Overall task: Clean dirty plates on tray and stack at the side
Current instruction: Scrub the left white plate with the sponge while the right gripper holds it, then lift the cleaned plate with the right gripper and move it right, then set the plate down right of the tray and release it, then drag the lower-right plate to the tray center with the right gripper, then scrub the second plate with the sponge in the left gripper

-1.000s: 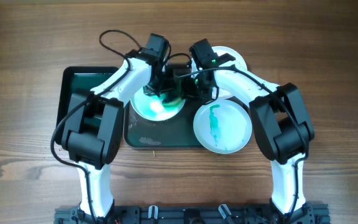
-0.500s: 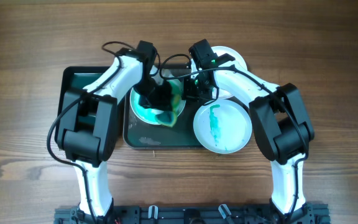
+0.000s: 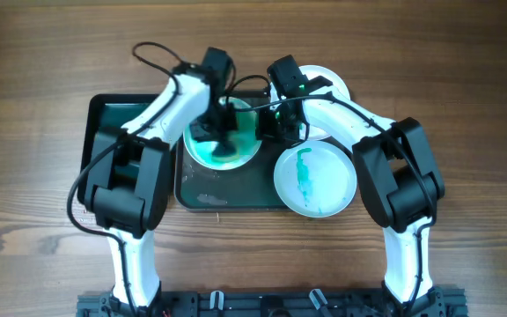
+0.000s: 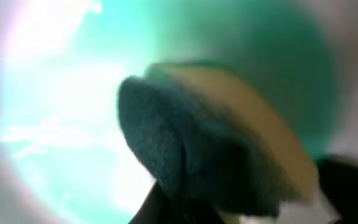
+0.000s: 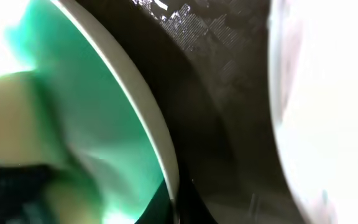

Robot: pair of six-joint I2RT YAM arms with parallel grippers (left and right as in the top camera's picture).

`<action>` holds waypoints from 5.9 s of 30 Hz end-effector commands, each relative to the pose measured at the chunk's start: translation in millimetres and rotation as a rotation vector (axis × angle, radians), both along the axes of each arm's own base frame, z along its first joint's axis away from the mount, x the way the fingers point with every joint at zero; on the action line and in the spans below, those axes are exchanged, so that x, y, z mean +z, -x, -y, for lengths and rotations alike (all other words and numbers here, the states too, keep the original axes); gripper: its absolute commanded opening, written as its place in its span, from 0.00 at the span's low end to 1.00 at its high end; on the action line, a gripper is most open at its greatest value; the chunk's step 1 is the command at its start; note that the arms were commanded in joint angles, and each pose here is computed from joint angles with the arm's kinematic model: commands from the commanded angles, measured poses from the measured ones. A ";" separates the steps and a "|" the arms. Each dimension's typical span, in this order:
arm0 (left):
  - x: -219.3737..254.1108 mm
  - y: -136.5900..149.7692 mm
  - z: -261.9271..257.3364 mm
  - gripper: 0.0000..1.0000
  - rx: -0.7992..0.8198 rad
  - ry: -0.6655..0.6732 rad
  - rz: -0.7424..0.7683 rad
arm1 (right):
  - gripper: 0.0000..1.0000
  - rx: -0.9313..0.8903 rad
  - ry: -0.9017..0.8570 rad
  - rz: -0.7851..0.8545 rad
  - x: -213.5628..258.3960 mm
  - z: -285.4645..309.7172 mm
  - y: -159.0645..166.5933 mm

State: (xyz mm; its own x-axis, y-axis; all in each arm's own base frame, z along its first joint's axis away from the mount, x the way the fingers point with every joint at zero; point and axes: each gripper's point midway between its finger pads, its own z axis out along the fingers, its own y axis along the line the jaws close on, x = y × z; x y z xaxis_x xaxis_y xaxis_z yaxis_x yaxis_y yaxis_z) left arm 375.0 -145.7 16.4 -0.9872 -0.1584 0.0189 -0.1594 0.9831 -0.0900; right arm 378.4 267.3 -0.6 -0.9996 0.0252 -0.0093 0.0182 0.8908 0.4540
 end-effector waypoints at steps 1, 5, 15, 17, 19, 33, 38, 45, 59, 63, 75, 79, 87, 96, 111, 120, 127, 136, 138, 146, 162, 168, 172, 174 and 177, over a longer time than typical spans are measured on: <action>42.7 -24.5 -46.0 0.04 0.120 -0.127 0.064 | 0.04 -0.010 0.106 -0.056 -36.3 22.5 13.3; 93.6 -22.6 -82.0 0.04 0.142 -0.126 0.082 | 0.04 0.021 0.105 -0.042 -35.9 22.3 13.3; 135.3 -10.5 -150.0 0.04 0.226 -0.130 0.124 | 0.04 0.016 0.538 0.427 88.5 52.4 -7.3; 135.5 -12.0 -148.3 0.04 0.224 -0.125 0.130 | 0.04 0.021 0.652 0.575 124.4 48.2 -0.7; 135.5 -12.0 -148.5 0.04 0.224 -0.125 0.129 | 0.04 0.027 0.779 0.696 151.6 47.9 8.5; 135.4 -11.9 -148.4 0.04 0.224 -0.125 0.129 | 0.04 0.011 1.368 1.270 271.6 34.3 55.0; 135.4 -11.9 -148.5 0.04 0.224 -0.125 0.129 | 0.04 0.031 1.360 1.281 272.4 25.9 57.3; 135.4 -12.0 -145.9 0.04 0.223 -0.111 0.128 | 0.04 0.170 0.842 0.874 173.3 -8.3 65.4; 135.3 -12.3 -121.2 0.04 0.177 -0.062 0.128 | 0.04 -0.267 0.080 0.333 202.4 212.1 -3.7; 136.4 -18.9 -92.2 0.04 0.106 -0.051 0.168 | 0.04 -0.521 0.179 0.263 187.7 318.1 15.9; 139.3 -25.9 -53.9 0.04 0.022 -0.030 0.225 | 0.04 -0.811 0.370 0.189 40.7 407.5 62.6; 139.3 -25.9 -53.9 0.04 0.022 -0.030 0.225 | 0.07 -0.805 0.367 0.166 27.0 407.3 61.3; 139.2 -24.7 -48.9 0.04 0.010 -0.028 0.225 | 0.31 -0.703 0.091 0.153 76.3 357.9 51.3; 141.5 -25.9 -20.2 0.04 -0.024 -0.008 0.259 | 0.31 -0.242 0.027 -0.003 57.8 235.6 112.0; 141.5 -26.0 -20.2 0.04 -0.025 -0.008 0.260 | 0.30 -0.087 0.252 0.006 22.4 217.0 116.3; 141.5 -26.1 -20.2 0.04 -0.025 -0.008 0.260 | 0.23 -0.085 0.232 0.026 14.5 214.0 116.3; 141.5 -26.1 -20.2 0.04 -0.025 -0.008 0.260 | 0.04 -0.096 0.218 0.029 11.3 211.9 116.9; 141.7 -26.8 -20.0 0.04 -0.025 -0.007 0.263 | 0.04 -0.100 0.133 0.138 69.8 133.9 102.6; 141.8 -26.9 -19.9 0.04 -0.024 -0.007 0.264 | 0.04 -0.193 0.148 0.220 73.2 98.8 89.7; 141.8 -27.2 -20.2 0.04 -0.023 -0.007 0.264 | 0.04 -0.257 0.170 0.275 38.2 33.8 40.3; 141.5 -26.2 -20.4 0.04 -0.024 -0.007 0.260 | 0.26 0.063 0.046 0.287 6.3 16.4 26.9; 120.2 -11.4 -23.7 0.04 0.017 -0.019 0.188 | 0.04 0.029 0.040 0.270 3.9 15.8 26.2; 76.9 7.6 -11.3 0.04 0.005 0.062 0.106 | 0.04 0.030 0.041 0.269 3.7 15.9 26.5; 57.4 13.0 -9.7 0.04 -0.001 0.066 0.097 | 0.04 0.030 0.040 0.269 3.8 15.8 26.6; 42.8 18.4 -3.0 0.04 -0.073 0.065 0.105 | 0.04 0.030 0.040 0.269 3.8 15.7 26.5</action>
State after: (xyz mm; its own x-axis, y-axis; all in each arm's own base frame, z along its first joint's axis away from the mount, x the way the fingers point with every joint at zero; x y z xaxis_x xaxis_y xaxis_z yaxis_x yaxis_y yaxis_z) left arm 366.1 -131.7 64.1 -0.9860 -0.1441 -0.0844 -0.1311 0.9810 -0.1428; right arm 348.5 246.7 5.7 -0.9581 -0.0151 -0.2861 -0.1303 0.9123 0.3882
